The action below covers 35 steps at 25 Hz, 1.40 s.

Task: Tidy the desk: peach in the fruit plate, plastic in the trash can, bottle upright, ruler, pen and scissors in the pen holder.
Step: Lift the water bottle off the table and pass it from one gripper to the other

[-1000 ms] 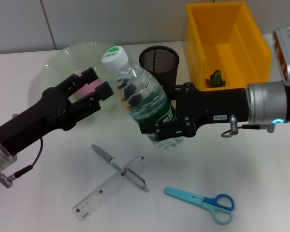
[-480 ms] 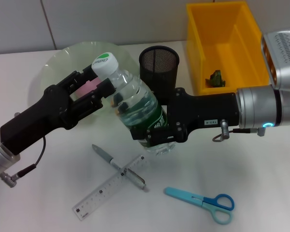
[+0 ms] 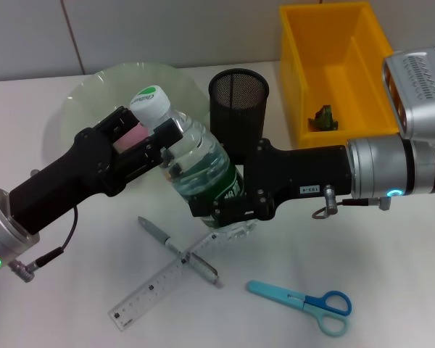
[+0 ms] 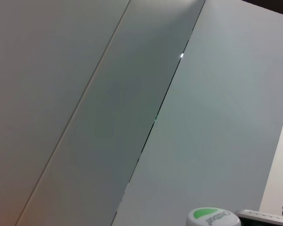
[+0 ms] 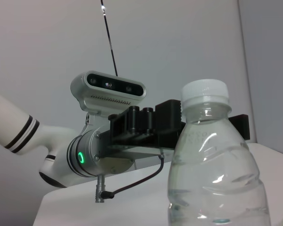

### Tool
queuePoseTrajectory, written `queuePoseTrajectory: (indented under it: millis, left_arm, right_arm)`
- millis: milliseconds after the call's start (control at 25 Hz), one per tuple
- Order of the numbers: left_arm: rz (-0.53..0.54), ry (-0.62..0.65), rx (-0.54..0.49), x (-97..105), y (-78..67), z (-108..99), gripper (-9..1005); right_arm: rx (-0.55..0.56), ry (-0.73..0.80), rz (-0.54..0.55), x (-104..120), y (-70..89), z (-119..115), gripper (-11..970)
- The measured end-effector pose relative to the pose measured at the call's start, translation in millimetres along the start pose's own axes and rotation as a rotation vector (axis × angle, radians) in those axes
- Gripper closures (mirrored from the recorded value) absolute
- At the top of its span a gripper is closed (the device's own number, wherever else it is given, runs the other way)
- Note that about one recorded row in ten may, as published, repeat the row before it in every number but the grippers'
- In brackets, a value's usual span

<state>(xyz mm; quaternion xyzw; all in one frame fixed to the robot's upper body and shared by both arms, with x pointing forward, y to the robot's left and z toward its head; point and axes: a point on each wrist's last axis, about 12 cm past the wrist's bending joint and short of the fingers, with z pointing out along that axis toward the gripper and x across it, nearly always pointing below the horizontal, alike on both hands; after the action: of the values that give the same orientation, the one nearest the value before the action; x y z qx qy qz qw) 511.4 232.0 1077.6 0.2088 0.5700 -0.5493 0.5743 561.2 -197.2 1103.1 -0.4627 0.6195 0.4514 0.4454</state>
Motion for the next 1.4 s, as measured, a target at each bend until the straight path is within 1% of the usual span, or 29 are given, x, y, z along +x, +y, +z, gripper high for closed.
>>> queuePoseTrajectory:
  millis: [400,1400]
  left_arm:
    - [0.017,-0.026,-0.006,0.8,-1.2,0.1,226]
    - [0.008,-0.030,-0.013,5.1,-3.7,-2.4,255]
  right_arm:
    - [-0.005,-0.011,0.009,3.3,2.0,2.3,197]
    - [-0.012,-0.012,0.022,7.0,4.0,4.7,195]
